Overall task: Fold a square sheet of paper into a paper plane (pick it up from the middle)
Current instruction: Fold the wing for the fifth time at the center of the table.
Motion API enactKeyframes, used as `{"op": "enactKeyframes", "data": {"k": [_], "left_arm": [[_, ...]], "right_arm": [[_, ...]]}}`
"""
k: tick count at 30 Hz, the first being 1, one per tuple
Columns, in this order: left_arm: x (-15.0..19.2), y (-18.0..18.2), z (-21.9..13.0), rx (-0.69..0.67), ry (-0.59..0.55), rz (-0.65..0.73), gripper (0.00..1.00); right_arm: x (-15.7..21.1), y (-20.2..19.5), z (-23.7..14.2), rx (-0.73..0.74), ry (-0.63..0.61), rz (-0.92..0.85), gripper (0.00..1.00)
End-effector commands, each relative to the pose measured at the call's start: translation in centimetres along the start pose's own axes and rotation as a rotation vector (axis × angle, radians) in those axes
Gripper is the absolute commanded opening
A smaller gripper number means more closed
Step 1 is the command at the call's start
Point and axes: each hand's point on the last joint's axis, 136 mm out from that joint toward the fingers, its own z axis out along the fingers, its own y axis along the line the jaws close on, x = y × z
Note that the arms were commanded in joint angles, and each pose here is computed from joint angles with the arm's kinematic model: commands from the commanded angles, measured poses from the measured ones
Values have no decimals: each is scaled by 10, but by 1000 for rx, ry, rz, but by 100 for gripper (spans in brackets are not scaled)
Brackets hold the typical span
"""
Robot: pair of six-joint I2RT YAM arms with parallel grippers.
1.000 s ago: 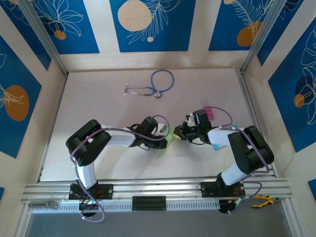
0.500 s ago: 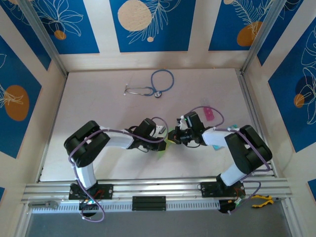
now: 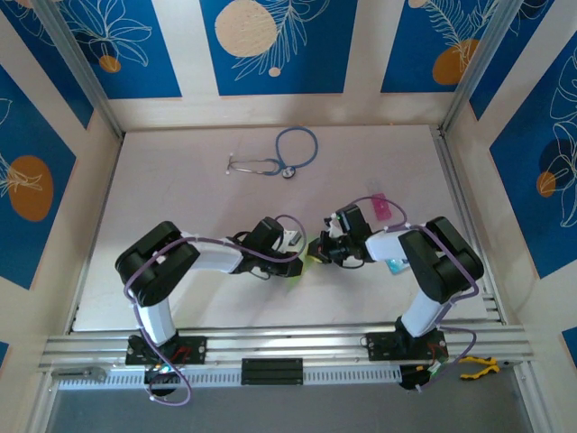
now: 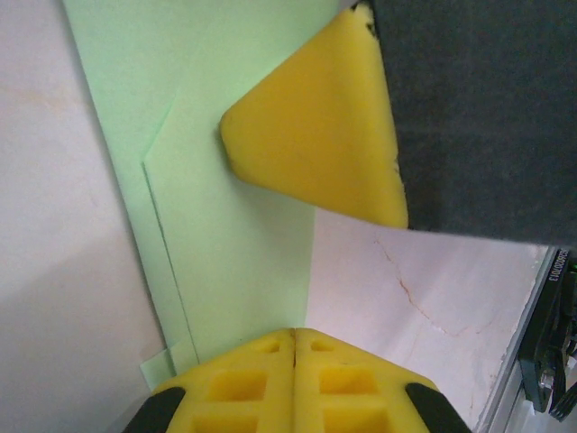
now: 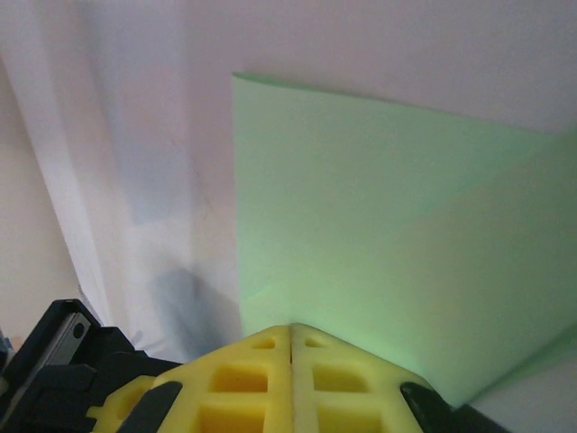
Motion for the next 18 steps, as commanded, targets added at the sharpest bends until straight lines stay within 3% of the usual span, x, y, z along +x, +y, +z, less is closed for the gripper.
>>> {"op": "enactKeyframes", "data": {"k": [1,18], "left_arm": [[50,45,1,-142,141,-97,0],[51,46,-1,-137,135,-101,0]], "right_arm": [[-17,-22,-3,54,-62,45,5],[-77,-51,-43,106,-228,210,5]]}}
